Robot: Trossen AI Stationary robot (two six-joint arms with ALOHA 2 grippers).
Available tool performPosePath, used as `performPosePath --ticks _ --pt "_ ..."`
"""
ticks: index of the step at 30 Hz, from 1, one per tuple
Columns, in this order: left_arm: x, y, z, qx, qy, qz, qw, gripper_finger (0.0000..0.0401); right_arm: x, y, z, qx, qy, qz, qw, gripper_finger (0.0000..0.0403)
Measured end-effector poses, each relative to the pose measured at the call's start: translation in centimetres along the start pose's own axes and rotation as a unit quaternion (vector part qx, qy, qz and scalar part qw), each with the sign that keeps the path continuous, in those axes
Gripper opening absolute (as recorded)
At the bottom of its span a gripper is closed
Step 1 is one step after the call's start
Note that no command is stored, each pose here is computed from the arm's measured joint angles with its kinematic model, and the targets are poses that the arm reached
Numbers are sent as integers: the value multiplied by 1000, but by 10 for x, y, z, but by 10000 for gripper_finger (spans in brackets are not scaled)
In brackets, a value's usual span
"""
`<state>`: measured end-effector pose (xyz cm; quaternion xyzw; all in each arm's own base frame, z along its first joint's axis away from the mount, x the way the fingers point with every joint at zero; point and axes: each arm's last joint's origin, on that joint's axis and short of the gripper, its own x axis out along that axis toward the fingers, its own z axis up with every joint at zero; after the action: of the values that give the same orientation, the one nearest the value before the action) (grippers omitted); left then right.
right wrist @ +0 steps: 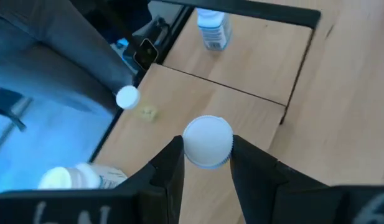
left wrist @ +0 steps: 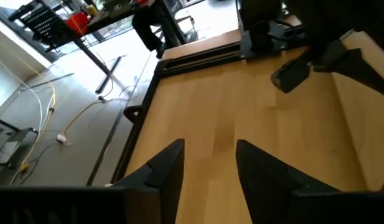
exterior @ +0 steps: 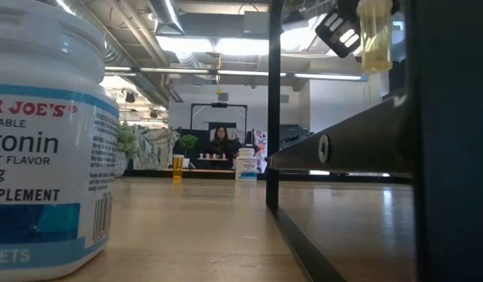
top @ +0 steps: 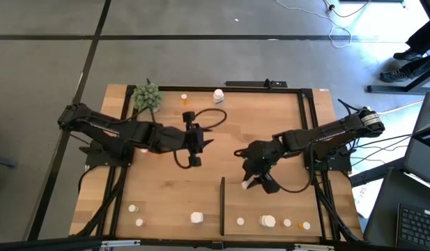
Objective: Pick and place medicine bottles onto shelf by color
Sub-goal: Put the top yellow pill bottle on the shelf aligned with the other yellow pill bottle
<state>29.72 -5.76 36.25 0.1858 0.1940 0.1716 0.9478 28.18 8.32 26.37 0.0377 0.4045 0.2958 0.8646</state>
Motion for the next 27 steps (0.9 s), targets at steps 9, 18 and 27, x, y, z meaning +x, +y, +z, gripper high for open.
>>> performPosePath --ticks 9,18,27 --pt "-21 -24 6 -68 -14 13 998 139 7 17 0 -76 4 8 997 118" --pt "-39 -49 8 -121 -22 -118 985 139 26 17 2 -68 3 13 998 118" --pt "-46 -60 6 -116 -11 -287 951 139 37 12 0 -50 10 1 999 118"
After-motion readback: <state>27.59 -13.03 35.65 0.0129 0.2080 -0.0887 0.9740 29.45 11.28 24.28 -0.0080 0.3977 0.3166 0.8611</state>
